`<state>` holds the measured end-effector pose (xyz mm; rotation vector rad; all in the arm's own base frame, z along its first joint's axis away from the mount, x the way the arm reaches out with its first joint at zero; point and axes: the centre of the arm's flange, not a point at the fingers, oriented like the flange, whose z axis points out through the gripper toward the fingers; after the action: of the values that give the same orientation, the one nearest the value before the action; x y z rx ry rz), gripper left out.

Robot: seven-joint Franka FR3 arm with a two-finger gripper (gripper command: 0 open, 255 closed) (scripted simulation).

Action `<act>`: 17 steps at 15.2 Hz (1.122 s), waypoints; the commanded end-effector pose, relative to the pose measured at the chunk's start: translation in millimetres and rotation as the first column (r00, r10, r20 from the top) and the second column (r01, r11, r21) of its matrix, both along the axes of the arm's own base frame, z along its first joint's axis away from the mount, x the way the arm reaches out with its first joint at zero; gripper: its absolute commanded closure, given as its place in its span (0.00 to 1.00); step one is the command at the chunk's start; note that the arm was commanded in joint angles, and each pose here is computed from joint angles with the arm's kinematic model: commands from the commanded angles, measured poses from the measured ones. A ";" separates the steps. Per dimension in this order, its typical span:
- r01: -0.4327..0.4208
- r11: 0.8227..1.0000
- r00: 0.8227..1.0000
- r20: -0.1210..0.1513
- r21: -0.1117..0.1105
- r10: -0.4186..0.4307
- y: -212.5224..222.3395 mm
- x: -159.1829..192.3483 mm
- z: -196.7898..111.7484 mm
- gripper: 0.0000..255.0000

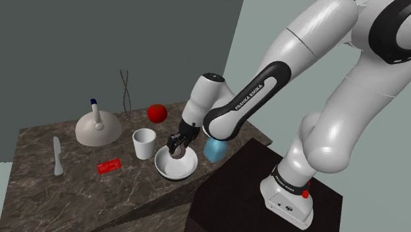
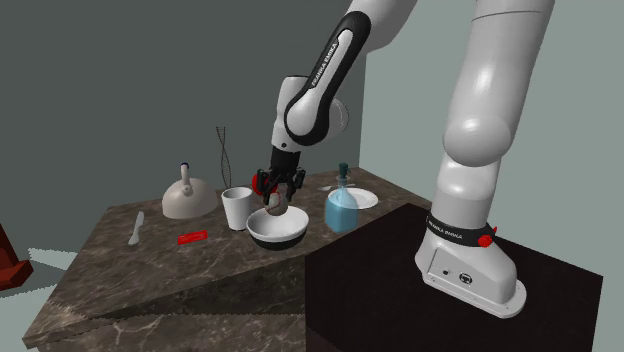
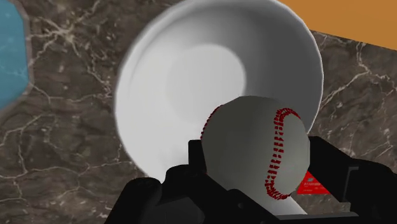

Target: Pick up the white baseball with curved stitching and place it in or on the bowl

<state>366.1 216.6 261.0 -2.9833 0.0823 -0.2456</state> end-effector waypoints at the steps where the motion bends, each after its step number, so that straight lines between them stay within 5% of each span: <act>1: 0.000 1.000 1.000 0.001 0.001 0.000 1.5 -0.9 -11.0 1.00; 10: 0.000 1.000 1.000 0.001 0.001 0.000 1.5 -0.9 -19.9 1.00; 11: 0.000 1.000 1.000 0.001 0.001 0.000 1.5 -0.9 -19.9 0.00; 17: 0.000 1.000 1.000 0.001 0.001 0.000 -0.4 -3.1 -7.0 0.00</act>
<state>363.8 217.2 247.7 -2.9826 0.0818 -0.2472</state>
